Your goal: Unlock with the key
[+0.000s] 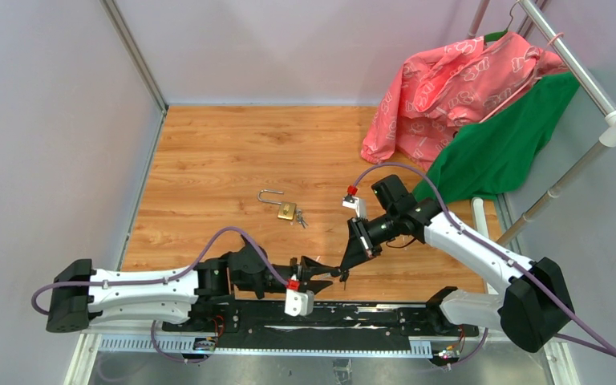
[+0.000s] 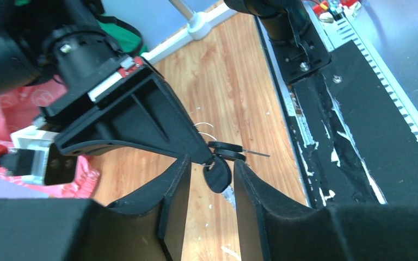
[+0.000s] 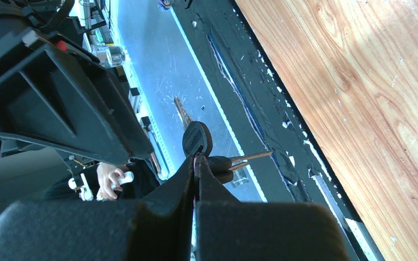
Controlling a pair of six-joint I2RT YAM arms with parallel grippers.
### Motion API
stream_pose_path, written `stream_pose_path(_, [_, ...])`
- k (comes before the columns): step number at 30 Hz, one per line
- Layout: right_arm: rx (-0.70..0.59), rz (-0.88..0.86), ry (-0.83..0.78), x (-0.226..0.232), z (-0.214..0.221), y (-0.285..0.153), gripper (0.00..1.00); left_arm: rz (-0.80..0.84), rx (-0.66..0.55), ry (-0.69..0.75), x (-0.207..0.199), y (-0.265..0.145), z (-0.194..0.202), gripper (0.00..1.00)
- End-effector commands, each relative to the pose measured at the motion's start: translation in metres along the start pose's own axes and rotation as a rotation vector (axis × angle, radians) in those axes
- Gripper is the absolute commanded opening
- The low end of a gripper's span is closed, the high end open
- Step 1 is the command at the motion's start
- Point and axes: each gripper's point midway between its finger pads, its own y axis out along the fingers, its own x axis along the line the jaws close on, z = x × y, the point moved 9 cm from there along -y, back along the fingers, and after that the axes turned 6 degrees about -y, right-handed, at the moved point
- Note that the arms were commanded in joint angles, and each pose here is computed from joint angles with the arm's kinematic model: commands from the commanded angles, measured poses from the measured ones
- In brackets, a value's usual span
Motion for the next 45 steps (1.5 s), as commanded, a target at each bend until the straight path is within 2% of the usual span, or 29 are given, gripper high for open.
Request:
stream_pose_path(1, [0.002,-0.004,-0.014,0.005,0.001,-0.001,0.0,-0.046,-0.036,0.012,0.001,-0.012,-0.007,0.41])
stream_pose_path(6, [-0.037,-0.041,-0.046,0.015,-0.005,-0.005,0.0,-0.084,-0.016,-0.011,-0.003,-0.025,-0.001,0.44])
stream_pose_path(14, [-0.106,-0.058,-0.031,0.028,-0.017,-0.02,0.0,-0.082,0.019,-0.037,-0.007,-0.021,0.005,0.44])
stream_pose_path(24, [-0.121,-0.056,-0.017,0.03,-0.016,-0.022,0.0,-0.228,0.117,-0.011,0.006,-0.025,0.013,0.43])
stream_pose_path(29, [-0.122,-0.052,-0.012,0.029,-0.016,-0.022,0.0,-0.228,0.152,-0.013,0.005,-0.022,0.019,0.42])
stream_pose_path(32, [-0.121,-0.049,-0.01,0.029,-0.015,-0.021,0.0,-0.227,0.157,-0.014,0.006,-0.02,0.018,0.33])
stream_pose_path(36, [-0.122,-0.037,-0.002,0.026,-0.014,-0.021,0.0,-0.241,0.156,-0.013,0.01,-0.019,0.013,0.0])
stream_pose_path(43, [-0.122,0.029,0.004,0.019,-0.01,-0.019,0.0,-0.265,0.168,-0.04,0.012,-0.018,0.014,0.0])
stream_pose_path(44, [-0.125,0.044,-0.003,0.018,-0.01,-0.02,0.04,-0.269,0.171,-0.047,0.012,-0.018,0.014,0.0])
stream_pose_path(45, [-0.127,0.056,-0.015,0.018,-0.01,-0.02,0.15,-0.276,0.173,-0.052,0.013,-0.018,0.013,0.0])
